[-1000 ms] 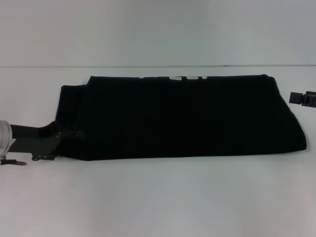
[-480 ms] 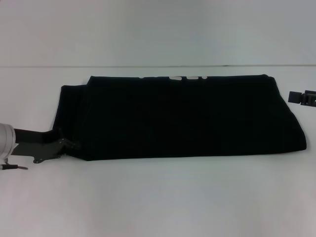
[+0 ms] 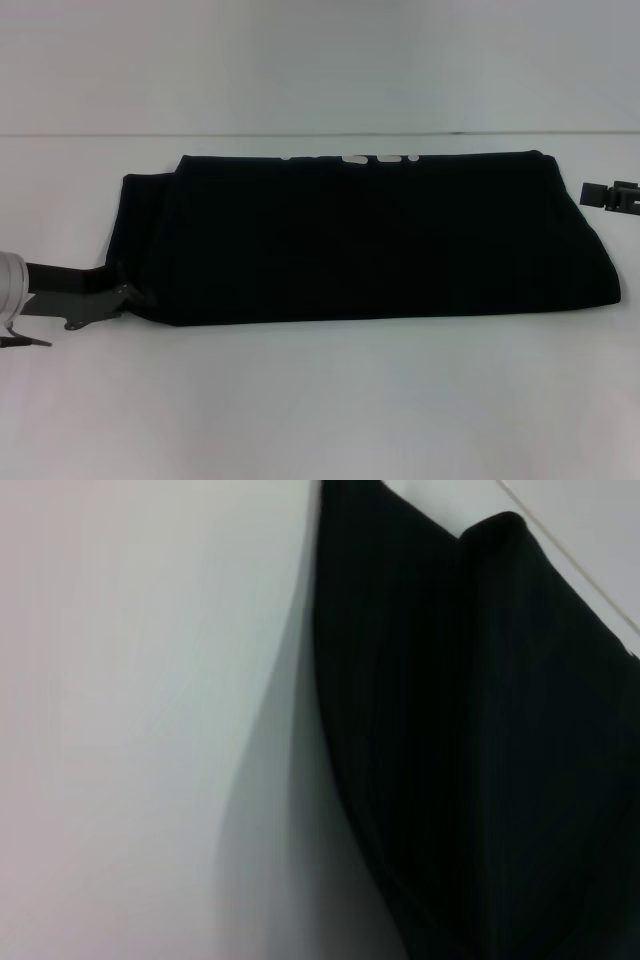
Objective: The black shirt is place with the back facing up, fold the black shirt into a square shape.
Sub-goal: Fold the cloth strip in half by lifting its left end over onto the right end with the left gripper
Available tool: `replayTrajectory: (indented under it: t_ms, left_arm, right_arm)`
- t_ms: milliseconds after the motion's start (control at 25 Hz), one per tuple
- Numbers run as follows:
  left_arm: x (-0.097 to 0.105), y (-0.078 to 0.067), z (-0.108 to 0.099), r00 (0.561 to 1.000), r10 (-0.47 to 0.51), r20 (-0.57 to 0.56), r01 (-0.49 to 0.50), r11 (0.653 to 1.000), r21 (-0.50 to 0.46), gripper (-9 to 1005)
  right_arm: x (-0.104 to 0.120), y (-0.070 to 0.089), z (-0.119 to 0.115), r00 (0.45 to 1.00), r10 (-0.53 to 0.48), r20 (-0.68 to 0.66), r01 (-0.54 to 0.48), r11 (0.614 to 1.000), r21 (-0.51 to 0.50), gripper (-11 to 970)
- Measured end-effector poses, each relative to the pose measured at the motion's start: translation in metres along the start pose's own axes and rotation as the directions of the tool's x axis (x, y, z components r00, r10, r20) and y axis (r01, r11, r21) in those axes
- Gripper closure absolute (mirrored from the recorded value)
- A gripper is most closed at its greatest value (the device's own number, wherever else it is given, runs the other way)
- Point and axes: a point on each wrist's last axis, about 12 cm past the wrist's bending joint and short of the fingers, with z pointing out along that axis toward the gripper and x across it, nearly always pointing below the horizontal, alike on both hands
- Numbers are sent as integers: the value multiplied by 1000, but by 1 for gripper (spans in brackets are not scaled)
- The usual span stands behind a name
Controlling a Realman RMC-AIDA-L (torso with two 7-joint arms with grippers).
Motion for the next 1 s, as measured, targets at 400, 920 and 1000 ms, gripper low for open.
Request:
replayTrajectory:
  t_ms: [400,920,1000]
  left_arm:
    - [-5,19,-29,992,116,58,-113,992,-49,931]
    - [-5,68,-109,979,114,167,-88,984,-154,896]
    - [-10,59,-113,978,129,164,-109,986,-128,891]
  right_arm:
    - [-1,6,9,996,34,86,-31,999,-36,29]
    - [-4,11,33,994,50,101,-47,998,-34,28]
    - [-4,11,33,994,51,101,-48,998,-32,28]
